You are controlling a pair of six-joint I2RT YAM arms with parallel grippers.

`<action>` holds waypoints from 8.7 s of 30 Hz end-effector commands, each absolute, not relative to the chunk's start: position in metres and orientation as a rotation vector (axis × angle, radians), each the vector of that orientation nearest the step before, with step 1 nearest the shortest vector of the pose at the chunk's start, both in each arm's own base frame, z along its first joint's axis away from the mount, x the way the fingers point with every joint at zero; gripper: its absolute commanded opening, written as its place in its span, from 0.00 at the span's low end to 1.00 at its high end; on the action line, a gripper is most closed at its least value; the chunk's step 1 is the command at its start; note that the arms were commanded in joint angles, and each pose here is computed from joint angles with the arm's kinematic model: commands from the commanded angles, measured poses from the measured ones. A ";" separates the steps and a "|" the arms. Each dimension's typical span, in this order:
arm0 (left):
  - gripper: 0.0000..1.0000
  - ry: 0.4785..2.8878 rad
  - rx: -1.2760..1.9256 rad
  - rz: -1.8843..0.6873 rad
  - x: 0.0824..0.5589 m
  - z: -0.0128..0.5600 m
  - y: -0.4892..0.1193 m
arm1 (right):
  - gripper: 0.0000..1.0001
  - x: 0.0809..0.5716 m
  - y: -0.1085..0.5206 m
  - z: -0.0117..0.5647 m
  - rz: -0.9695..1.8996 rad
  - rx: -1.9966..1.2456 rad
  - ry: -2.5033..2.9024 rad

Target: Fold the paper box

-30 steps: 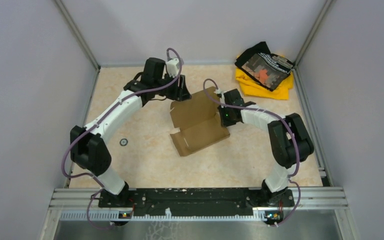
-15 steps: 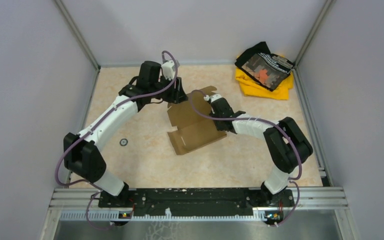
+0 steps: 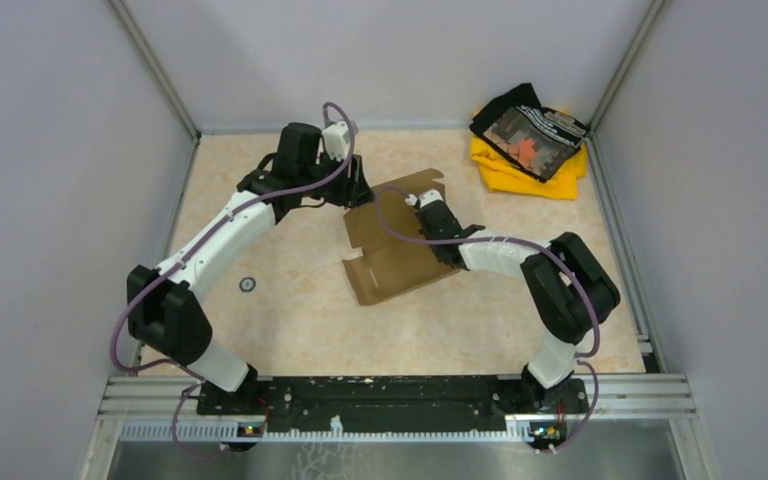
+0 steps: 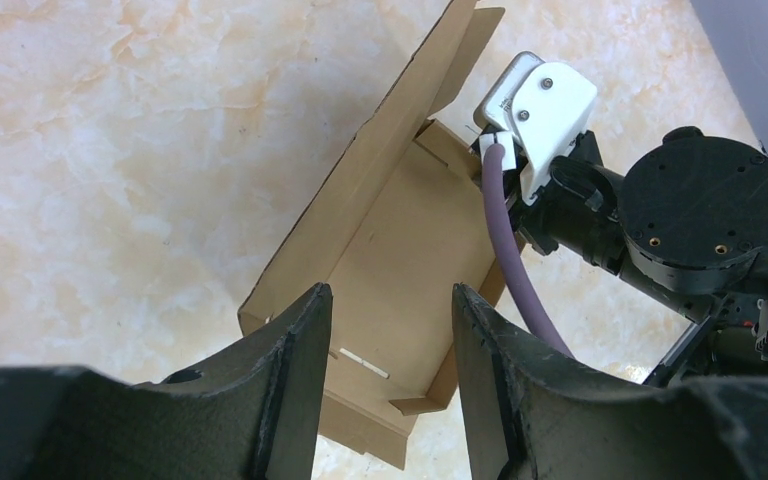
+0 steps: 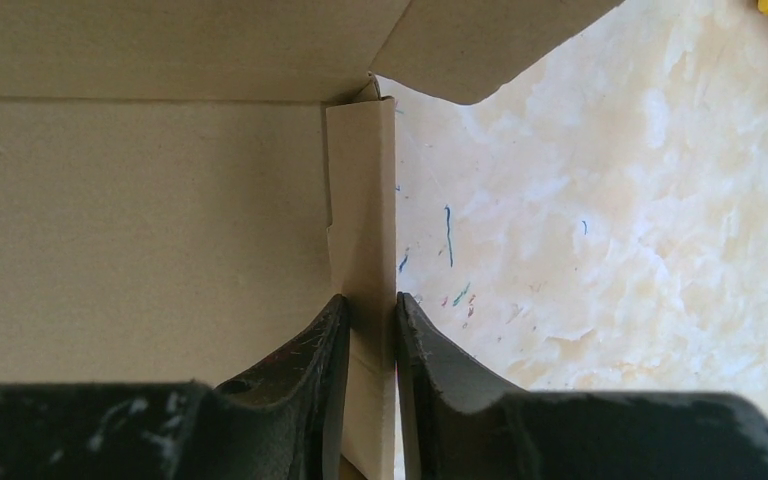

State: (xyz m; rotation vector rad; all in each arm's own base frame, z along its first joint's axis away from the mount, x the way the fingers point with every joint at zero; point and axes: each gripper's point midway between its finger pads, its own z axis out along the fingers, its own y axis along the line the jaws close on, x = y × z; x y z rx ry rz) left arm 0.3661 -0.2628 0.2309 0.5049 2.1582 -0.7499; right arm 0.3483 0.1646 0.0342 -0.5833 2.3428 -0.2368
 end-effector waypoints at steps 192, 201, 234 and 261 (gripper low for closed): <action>0.40 2.361 -0.192 -1.003 0.330 0.059 -0.259 | 0.05 0.354 0.165 0.028 -0.109 -0.314 2.390; 0.40 2.371 -0.159 -0.974 0.332 0.062 -0.267 | 0.05 0.354 0.165 0.027 -0.106 -0.320 2.392; 0.39 2.599 0.131 -0.404 0.319 0.017 -0.275 | 0.05 0.351 0.168 0.021 -0.073 -0.304 2.399; 0.15 2.570 0.288 0.055 0.334 0.009 -0.261 | 0.12 0.324 0.189 0.041 0.212 -0.235 2.361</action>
